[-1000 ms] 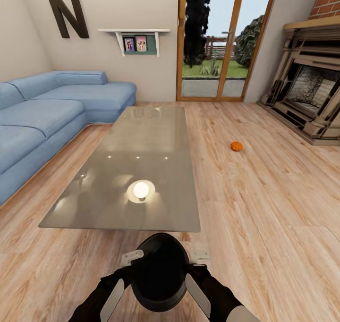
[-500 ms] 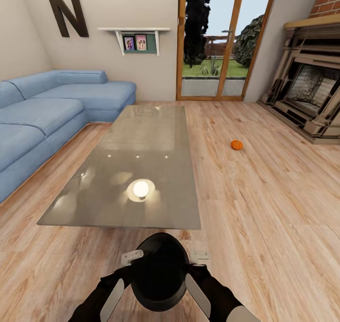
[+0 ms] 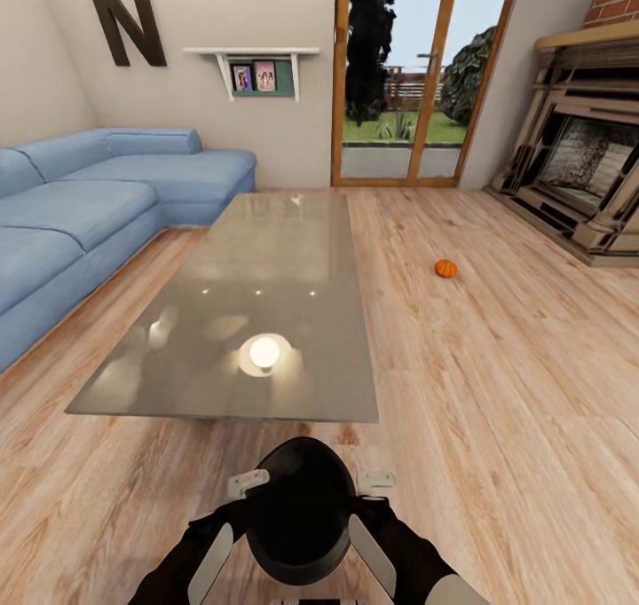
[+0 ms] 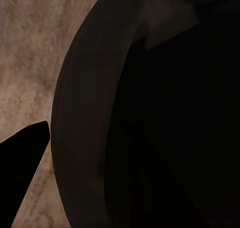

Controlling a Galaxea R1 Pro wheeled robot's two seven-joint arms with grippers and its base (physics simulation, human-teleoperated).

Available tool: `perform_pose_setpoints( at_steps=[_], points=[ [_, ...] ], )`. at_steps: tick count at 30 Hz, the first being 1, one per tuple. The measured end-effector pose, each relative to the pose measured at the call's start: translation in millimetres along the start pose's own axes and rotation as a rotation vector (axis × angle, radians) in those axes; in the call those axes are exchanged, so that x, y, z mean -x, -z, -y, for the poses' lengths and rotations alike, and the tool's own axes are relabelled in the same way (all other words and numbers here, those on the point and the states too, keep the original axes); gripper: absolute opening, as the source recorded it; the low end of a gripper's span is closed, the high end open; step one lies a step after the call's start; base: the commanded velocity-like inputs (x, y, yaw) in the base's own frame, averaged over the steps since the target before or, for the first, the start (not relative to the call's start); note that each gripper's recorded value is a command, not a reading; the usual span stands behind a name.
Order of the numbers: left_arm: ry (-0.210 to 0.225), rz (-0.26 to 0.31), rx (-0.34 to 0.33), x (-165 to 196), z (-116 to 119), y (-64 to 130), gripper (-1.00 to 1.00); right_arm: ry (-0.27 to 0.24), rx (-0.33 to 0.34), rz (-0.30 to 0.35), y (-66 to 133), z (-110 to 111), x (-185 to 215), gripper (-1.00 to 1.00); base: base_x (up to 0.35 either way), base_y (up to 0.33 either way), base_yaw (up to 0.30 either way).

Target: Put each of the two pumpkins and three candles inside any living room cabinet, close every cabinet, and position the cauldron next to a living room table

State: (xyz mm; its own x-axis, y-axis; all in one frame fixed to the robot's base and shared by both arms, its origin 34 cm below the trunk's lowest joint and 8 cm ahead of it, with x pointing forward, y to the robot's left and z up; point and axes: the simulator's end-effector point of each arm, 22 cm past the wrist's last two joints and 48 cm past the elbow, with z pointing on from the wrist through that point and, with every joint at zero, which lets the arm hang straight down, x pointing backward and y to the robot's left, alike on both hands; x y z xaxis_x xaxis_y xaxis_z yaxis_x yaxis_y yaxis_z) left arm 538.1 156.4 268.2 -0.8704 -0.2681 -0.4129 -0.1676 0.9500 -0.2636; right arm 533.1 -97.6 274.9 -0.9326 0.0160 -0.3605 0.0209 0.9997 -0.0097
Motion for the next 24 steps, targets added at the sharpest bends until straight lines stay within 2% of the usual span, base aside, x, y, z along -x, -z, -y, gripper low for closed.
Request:
perform_pose_setpoints(
  at_steps=[5,24],
  points=[
    [0.0,0.0,0.0,-4.3,-2.2,-5.0,-1.0,0.0,0.0,-0.001,-5.7,0.0,-4.3,-1.0,0.0,0.0,0.0],
    [0.001,0.003,0.0,-3.7,-2.0,-5.0,-1.0,0.003,-0.002,0.002,-5.7,0.5,-3.6,-1.0,0.0,0.0,0.0]
  ],
)
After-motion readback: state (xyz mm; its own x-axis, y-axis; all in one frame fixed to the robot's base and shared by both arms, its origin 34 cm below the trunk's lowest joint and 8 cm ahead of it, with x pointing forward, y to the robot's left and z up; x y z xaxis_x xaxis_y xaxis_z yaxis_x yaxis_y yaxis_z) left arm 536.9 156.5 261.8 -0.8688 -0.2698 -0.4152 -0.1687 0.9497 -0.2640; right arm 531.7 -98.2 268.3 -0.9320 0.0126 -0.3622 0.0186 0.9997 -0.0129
